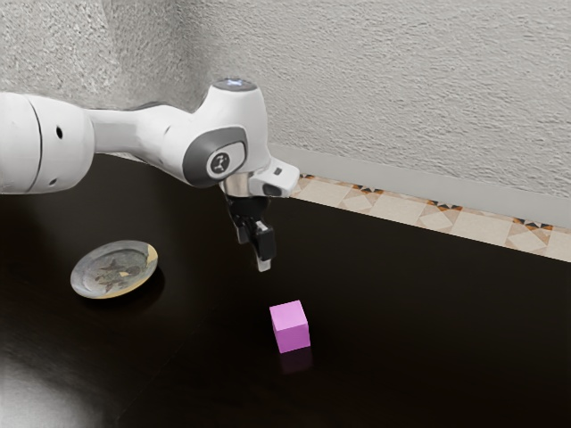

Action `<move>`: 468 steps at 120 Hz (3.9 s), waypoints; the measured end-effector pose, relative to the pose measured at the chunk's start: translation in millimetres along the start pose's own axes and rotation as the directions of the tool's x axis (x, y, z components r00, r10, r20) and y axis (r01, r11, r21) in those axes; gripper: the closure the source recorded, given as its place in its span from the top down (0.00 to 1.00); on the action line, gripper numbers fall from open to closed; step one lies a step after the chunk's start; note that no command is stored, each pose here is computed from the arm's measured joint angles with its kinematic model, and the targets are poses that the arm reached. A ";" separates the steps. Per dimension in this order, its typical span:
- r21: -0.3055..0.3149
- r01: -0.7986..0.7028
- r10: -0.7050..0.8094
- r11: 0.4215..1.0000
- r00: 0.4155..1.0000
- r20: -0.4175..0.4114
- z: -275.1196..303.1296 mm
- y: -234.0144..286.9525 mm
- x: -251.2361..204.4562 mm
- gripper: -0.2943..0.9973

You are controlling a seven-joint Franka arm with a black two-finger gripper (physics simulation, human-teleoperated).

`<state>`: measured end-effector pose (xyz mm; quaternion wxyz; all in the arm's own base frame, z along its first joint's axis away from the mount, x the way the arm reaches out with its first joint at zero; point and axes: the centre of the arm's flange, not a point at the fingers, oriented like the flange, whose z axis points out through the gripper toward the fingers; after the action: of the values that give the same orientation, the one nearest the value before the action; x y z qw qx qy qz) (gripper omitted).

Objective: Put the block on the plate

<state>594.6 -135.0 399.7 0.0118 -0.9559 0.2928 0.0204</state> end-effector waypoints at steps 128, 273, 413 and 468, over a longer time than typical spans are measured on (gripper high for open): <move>-0.041 -0.141 0.140 0.989 0.989 -0.036 98.5 63.5 14.2 0.77; -0.050 -0.169 0.168 0.984 0.986 -0.017 136.5 50.3 29.1 0.53; 0.032 0.180 -0.180 0.983 0.984 0.005 43.9 -146.8 -80.3 0.53; -0.002 0.340 -0.340 0.940 0.940 0.013 59.8 -242.3 -158.1 0.53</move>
<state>597.6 156.1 349.7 0.0152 -0.9919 0.1234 0.0247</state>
